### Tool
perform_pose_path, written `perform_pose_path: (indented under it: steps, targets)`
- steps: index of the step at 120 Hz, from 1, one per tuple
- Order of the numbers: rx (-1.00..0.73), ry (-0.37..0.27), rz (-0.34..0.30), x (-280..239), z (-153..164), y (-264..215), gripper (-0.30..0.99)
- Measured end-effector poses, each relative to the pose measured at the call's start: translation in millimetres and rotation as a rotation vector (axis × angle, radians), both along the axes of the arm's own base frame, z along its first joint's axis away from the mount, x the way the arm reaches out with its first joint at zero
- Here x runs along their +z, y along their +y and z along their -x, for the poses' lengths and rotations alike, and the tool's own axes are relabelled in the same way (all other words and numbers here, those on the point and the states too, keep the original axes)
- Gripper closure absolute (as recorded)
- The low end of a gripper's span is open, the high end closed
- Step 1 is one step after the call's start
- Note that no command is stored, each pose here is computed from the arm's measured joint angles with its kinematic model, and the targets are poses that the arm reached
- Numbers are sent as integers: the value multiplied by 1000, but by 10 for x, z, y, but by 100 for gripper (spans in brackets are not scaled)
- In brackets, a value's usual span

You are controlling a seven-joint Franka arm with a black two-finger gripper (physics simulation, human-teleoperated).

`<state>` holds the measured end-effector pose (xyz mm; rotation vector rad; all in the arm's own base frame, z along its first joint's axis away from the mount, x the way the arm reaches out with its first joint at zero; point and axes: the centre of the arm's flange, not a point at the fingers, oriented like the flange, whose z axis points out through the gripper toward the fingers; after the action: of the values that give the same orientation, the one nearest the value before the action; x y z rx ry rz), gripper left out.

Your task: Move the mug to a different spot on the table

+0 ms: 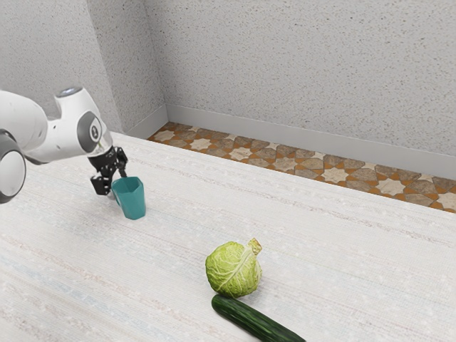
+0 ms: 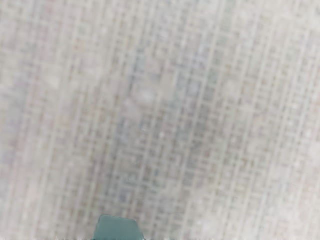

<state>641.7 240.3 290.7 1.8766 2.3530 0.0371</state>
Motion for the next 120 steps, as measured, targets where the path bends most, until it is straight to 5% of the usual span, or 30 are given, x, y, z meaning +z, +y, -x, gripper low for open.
perform_pose_path:
  steps: [31, 66, 100, 120]
  targets:
    - [0, -14, 2, -23, -13, -39, 6]
    - [9, -22, 15, -34, -15, -75, 40]
    - [4, -18, 20, -17, -9, -164, 56]
    - [94, -59, 130, -49, 78, -252, 66]
